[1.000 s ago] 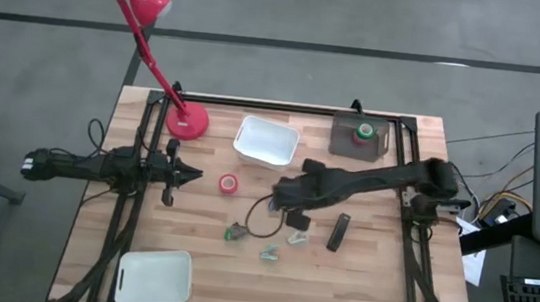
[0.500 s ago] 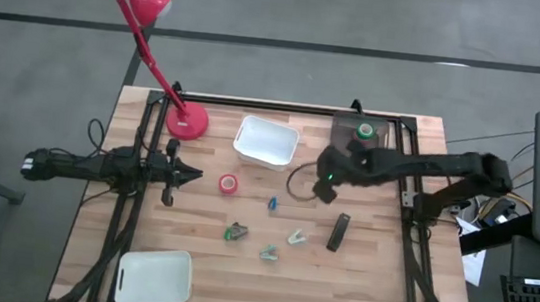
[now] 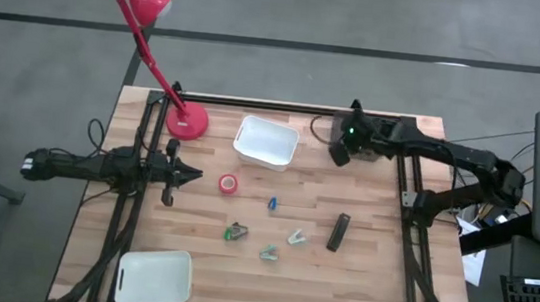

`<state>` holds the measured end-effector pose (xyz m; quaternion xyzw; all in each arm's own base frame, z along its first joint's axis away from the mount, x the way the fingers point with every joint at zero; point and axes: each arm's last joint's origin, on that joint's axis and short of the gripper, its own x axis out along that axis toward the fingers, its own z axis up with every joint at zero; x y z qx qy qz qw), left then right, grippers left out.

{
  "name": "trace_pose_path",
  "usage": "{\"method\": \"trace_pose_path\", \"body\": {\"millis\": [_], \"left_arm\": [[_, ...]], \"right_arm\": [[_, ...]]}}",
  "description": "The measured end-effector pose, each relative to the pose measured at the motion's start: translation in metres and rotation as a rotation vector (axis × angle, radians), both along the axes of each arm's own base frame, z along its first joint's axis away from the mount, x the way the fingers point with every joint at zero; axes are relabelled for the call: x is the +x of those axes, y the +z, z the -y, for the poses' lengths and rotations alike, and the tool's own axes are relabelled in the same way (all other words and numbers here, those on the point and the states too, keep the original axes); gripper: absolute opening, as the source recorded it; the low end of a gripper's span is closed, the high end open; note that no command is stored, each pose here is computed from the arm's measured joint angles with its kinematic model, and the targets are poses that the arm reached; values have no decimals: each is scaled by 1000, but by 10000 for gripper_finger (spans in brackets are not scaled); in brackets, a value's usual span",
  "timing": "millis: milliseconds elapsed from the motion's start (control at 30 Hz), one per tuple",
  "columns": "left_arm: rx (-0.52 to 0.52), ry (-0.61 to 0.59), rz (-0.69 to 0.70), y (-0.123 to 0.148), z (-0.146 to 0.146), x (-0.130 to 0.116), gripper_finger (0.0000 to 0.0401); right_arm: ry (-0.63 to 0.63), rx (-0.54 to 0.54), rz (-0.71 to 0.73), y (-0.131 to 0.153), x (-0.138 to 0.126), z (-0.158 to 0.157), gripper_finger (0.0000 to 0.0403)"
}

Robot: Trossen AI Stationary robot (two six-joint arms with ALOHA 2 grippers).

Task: Pick and place Stapler, Stapler remover, tape
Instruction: Put the blue tape into the gray bin

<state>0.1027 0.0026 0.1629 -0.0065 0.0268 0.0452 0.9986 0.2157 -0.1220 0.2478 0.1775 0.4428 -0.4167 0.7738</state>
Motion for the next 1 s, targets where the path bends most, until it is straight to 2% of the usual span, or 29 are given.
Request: {"method": "trace_pose_path", "body": {"millis": [300,467,767,1000], "left_arm": [[0,0,0,0,0,0,37],[0,0,0,0,0,0,37],[0,0,0,0,0,0,37],[0,0,1,0,0,0,37]], "right_arm": [[-58,43,-70,-28,-9,39,29],[13,113,-58,-47,2,49,29],[23,169,-153,-77,15,63,31],[22,184,-176,-84,19,67,68]]}}
